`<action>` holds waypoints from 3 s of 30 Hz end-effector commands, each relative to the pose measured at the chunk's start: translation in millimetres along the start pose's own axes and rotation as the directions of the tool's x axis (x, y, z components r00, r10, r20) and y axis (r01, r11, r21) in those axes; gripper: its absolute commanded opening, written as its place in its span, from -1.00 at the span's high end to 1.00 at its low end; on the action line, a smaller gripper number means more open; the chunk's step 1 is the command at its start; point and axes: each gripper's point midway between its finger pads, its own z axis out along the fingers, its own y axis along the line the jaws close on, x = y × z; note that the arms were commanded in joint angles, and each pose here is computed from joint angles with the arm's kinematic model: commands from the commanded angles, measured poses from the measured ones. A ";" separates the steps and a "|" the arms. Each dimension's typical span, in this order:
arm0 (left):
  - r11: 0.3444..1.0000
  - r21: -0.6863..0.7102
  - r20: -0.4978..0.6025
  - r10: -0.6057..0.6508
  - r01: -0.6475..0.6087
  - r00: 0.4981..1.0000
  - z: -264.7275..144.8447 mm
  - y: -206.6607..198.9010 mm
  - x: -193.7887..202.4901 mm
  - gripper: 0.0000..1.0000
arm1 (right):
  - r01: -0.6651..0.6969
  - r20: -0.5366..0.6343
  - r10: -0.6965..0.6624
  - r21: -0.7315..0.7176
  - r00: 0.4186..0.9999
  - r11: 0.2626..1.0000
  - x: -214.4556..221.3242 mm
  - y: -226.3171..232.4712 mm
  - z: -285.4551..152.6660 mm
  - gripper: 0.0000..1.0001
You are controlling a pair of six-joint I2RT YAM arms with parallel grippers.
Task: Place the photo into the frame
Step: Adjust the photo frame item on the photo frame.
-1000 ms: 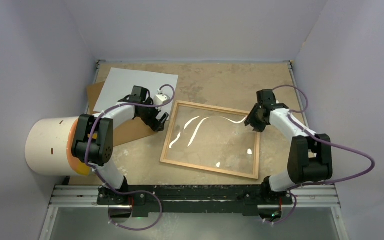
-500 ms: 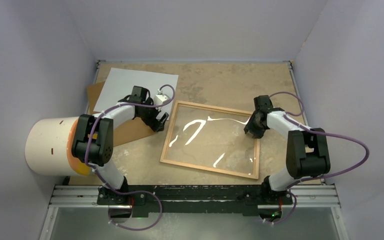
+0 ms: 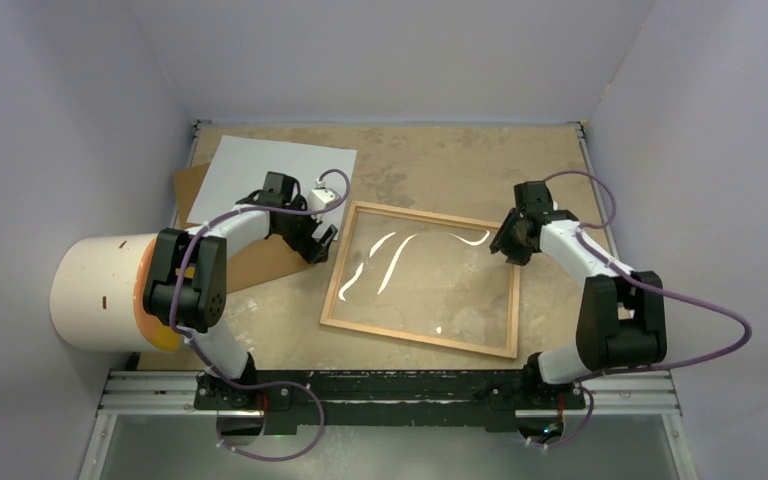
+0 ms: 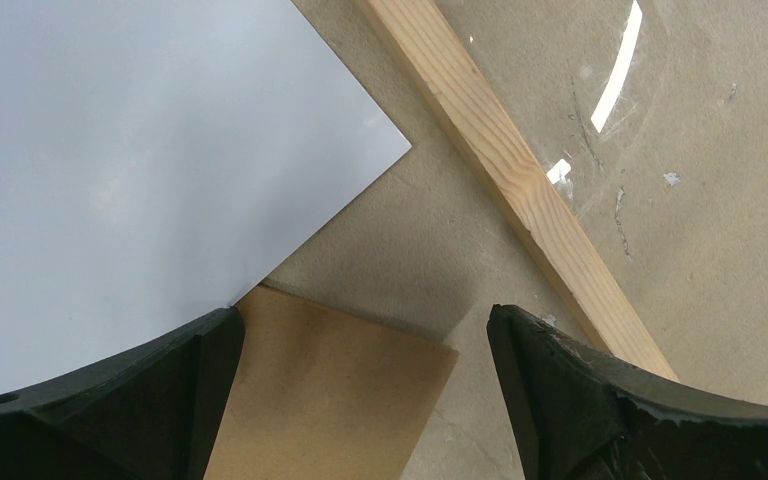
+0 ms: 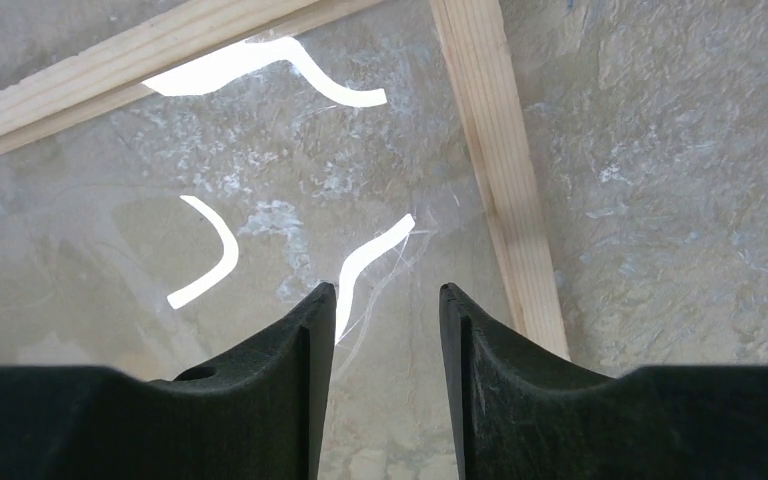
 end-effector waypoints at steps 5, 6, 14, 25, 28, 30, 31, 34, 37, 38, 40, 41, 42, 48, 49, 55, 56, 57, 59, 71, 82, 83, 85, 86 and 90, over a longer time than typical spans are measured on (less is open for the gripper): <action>0.997 0.063 -0.085 -0.043 0.048 0.995 -3.8 -20.9 23.1 -1.00 | 0.034 -0.042 -0.032 0.063 0.999 0.997 29.6 -29.9 -17.7 0.08; 0.997 0.066 -0.087 -0.043 0.049 0.995 -3.5 -21.6 23.6 -1.00 | 0.033 -0.055 -0.030 0.067 0.998 0.997 38.0 -34.8 -19.5 0.09; 0.996 0.068 -0.084 -0.043 0.049 0.996 -4.5 -22.5 23.3 -1.00 | 0.025 -0.127 -0.009 0.130 0.992 0.991 89.3 -52.5 -14.4 0.05; 0.996 0.079 -0.090 -0.040 0.047 0.995 -6.0 -25.8 26.3 -1.00 | 0.028 -0.045 -0.025 0.082 0.999 0.996 52.4 -23.9 -35.6 0.06; 0.996 0.081 -0.090 -0.036 0.044 0.995 -7.4 -25.9 25.0 -1.00 | 0.030 -0.005 -0.030 0.030 1.000 0.999 31.5 -4.5 -50.4 0.05; 0.996 0.083 -0.084 -0.031 0.038 0.996 -8.9 -26.9 23.1 -1.00 | 0.034 0.008 -0.034 -0.025 0.999 0.999 25.0 9.8 -52.9 0.05; 0.996 0.084 -0.083 -0.034 0.041 0.996 -9.1 -27.5 23.2 -1.00 | 0.036 0.012 -0.035 -0.053 0.999 0.998 23.8 17.2 -50.5 0.05; 0.995 0.086 -0.088 -0.041 0.049 0.995 -9.4 -28.1 23.4 -1.00 | 0.060 -0.027 -0.063 -0.093 0.998 0.994 34.7 36.4 -39.9 0.06; 0.995 0.086 -0.089 -0.040 0.047 0.995 -10.5 -28.3 23.3 -1.00 | 0.083 -0.050 -0.089 -0.120 0.995 0.989 44.4 51.7 -28.3 0.06; 0.995 0.085 -0.089 -0.041 0.048 0.995 -10.4 -28.4 23.7 -1.00 | 0.084 -0.055 -0.091 -0.130 0.994 0.988 45.9 55.9 -25.3 0.06; 0.994 0.092 -0.096 -0.045 0.054 0.994 -8.7 -30.2 26.2 -1.00 | 0.095 -0.065 -0.105 -0.147 0.992 0.985 52.4 63.4 -19.9 0.06; 0.993 0.099 -0.098 -0.047 0.056 0.994 -7.3 -31.8 27.2 -1.00 | 0.102 -0.072 -0.114 -0.154 0.991 0.983 56.1 67.1 -17.4 0.06; 0.993 0.103 -0.100 -0.047 0.057 0.994 -6.3 -33.3 27.7 -1.00 | 0.107 -0.081 -0.121 -0.161 0.989 0.981 59.8 69.7 -15.1 0.07; 0.990 0.127 -0.093 -0.049 0.061 0.994 0.3 -40.5 24.5 -1.00 | 0.147 -0.044 -0.160 -0.224 0.986 0.963 38.4 99.9 -29.4 0.01; 0.989 0.133 -0.091 -0.045 0.057 0.995 2.3 -43.0 22.5 -1.00 | 0.152 -0.025 -0.163 -0.236 0.986 0.960 30.4 107.2 -32.4 -0.03; 0.989 0.146 -0.066 0.003 0.006 0.998 9.8 -55.5 -4.8 -1.00 | 0.209 0.097 -0.186 -0.372 0.978 0.904 -24.7 181.1 -36.5 -0.22; 0.992 0.129 -0.054 0.005 0.002 0.999 4.9 -49.8 -13.8 -1.00 | 0.217 0.120 -0.184 -0.400 0.976 0.890 -36.8 198.9 -34.4 -0.22; 0.994 0.111 -0.037 0.006 -0.002 0.999 -2.2 -42.1 -23.0 -1.00 | 0.230 0.144 -0.186 -0.419 0.972 0.878 -49.4 216.1 -28.8 -0.23; 0.998 0.057 -0.002 -0.007 0.007 1.000 -20.0 -17.5 -38.6 -1.00 | 0.254 0.133 -0.216 -0.480 0.967 0.840 -61.4 252.3 -16.6 -0.26; 0.834 -0.524 0.042 -0.177 0.173 0.983 -66.9 187.8 -67.2 -1.00 | 0.172 -0.031 -0.248 -0.636 0.968 0.752 -15.0 370.6 52.8 -0.33; 0.673 -0.728 -0.096 -0.286 0.129 0.954 -51.3 232.9 -8.6 -0.99 | 0.197 0.014 -0.242 -0.622 0.970 0.758 22.3 383.8 34.0 -0.32; 0.684 -0.719 -0.105 -0.287 0.127 0.952 -47.8 230.7 -4.6 -0.99 | 0.214 0.051 -0.231 -0.610 0.972 0.763 20.9 384.3 24.7 -0.32; 0.709 -0.693 -0.121 -0.289 0.128 0.950 -39.7 224.7 1.8 -0.99 | 0.239 0.107 -0.220 -0.608 0.970 0.757 19.2 389.1 -0.6 -0.32; 0.723 -0.679 -0.130 -0.294 0.131 0.947 -36.2 221.2 5.3 -0.99 | 0.241 0.118 -0.215 -0.618 0.970 0.749 22.4 391.7 -10.9 -0.32; 0.752 -0.645 -0.155 -0.299 0.133 0.942 -27.9 212.7 14.0 -0.99 | 0.215 0.070 -0.226 -0.658 0.972 0.722 58.1 402.2 -31.7 -0.32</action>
